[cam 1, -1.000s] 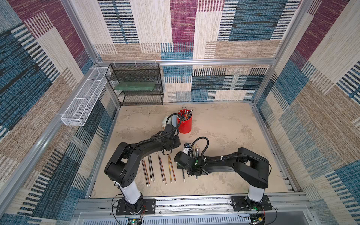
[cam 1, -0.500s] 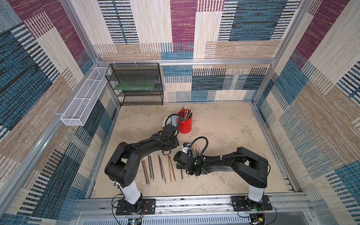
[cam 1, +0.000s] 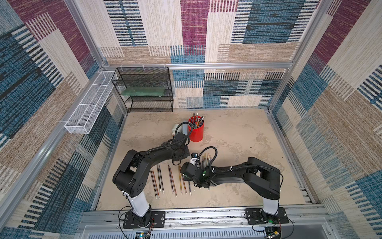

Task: Remove the protective cover of the pencils
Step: Place the pencil at the center of the board, then place the protective sleeve at the center of the board.

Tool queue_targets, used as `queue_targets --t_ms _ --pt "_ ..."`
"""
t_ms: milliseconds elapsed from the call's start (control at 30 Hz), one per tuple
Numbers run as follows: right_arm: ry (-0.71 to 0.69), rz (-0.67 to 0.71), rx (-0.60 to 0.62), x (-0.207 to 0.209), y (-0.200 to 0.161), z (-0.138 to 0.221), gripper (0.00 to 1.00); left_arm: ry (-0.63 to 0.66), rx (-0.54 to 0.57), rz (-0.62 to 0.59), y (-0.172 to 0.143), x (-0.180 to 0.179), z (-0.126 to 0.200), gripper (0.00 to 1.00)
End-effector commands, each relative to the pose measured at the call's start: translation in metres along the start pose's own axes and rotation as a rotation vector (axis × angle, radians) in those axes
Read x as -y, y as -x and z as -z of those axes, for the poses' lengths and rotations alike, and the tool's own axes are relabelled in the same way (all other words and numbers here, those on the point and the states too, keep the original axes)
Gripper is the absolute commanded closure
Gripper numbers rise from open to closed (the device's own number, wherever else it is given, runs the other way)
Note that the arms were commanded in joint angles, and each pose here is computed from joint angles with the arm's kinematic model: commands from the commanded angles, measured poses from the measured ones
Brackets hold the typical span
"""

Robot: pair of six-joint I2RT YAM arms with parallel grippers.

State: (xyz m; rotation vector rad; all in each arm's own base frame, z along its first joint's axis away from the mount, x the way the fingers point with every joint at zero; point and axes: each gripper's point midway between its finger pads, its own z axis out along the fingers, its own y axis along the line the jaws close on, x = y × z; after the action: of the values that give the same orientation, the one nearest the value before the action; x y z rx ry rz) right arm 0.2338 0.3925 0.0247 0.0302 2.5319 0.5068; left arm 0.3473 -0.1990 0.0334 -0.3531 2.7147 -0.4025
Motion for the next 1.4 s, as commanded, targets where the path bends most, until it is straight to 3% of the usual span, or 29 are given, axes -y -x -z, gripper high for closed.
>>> queue_targets --t_ms 0,567,867,1367 --pt "-0.031 -0.014 -0.004 0.009 -0.001 0.001 0.89 0.010 0.008 -0.021 0.003 0.000 -0.001 1.00" --pt "0.004 -0.006 0.013 0.004 0.009 0.007 0.75 0.024 -0.017 -0.027 0.002 0.000 -0.007 0.99" --pt "0.028 0.008 0.077 -0.002 0.031 0.033 0.69 0.026 -0.019 -0.030 0.002 0.000 -0.005 0.96" --pt "-0.069 -0.060 0.119 0.052 0.044 0.044 0.66 0.020 -0.029 -0.037 0.001 0.002 -0.007 0.86"
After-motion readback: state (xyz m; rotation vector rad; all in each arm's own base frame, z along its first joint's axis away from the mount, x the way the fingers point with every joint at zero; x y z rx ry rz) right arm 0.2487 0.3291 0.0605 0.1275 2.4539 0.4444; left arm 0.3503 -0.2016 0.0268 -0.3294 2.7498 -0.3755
